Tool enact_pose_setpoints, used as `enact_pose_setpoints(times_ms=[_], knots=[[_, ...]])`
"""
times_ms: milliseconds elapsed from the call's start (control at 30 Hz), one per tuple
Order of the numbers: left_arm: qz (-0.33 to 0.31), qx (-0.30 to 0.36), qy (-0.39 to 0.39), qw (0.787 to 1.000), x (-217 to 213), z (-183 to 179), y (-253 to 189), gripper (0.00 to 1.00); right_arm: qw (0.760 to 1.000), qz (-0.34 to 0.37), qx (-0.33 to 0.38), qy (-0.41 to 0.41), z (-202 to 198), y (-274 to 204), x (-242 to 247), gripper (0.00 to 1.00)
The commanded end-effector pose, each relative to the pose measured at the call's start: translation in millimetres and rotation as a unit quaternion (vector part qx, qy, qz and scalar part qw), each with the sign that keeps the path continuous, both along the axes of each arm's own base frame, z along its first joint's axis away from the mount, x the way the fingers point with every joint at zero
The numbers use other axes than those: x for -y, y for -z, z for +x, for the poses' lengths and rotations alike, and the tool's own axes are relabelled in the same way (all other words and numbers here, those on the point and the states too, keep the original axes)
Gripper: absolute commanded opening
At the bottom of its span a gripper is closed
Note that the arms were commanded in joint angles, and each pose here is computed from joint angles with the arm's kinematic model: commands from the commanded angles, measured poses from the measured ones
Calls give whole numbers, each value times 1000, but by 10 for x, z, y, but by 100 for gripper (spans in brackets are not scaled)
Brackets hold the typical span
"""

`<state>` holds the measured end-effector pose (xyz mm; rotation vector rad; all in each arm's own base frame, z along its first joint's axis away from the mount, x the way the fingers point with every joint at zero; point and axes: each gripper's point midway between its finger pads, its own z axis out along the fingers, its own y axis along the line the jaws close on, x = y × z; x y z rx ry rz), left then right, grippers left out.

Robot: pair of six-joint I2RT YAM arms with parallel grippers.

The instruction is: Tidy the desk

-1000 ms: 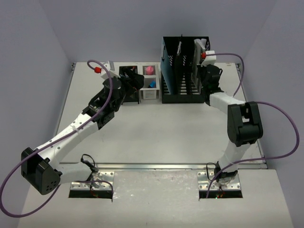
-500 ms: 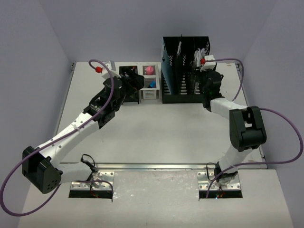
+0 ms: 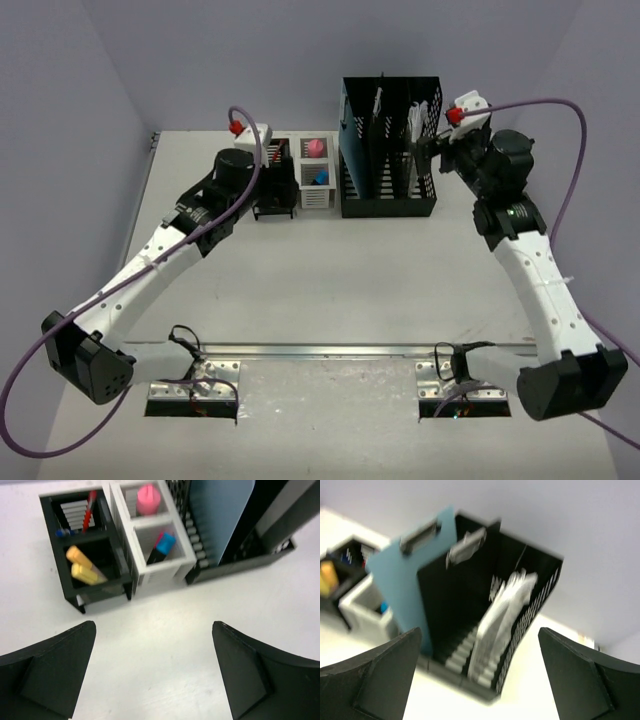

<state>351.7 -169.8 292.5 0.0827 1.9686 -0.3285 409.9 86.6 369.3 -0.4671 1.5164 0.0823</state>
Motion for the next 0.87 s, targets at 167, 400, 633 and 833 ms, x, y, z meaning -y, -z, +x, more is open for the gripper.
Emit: enact_pose_setpoints(times_ms=[167, 400, 633, 833], knots=[[82, -44, 76, 993, -257, -456, 647, 100, 966, -55, -253, 29, -1208, 1701, 304, 99], [91, -17, 11, 996, -791, -606, 664, 100, 963, -14, -258, 82, -1566, 1984, 574, 99], [102, 2, -39, 994, -1150, -635, 656, 100, 965, 11, -247, 86, -1586, 1929, 584, 99], [109, 1, -29, 994, -1152, -673, 698, 100, 967, 19, -241, 80, -1565, 1844, 556, 99]])
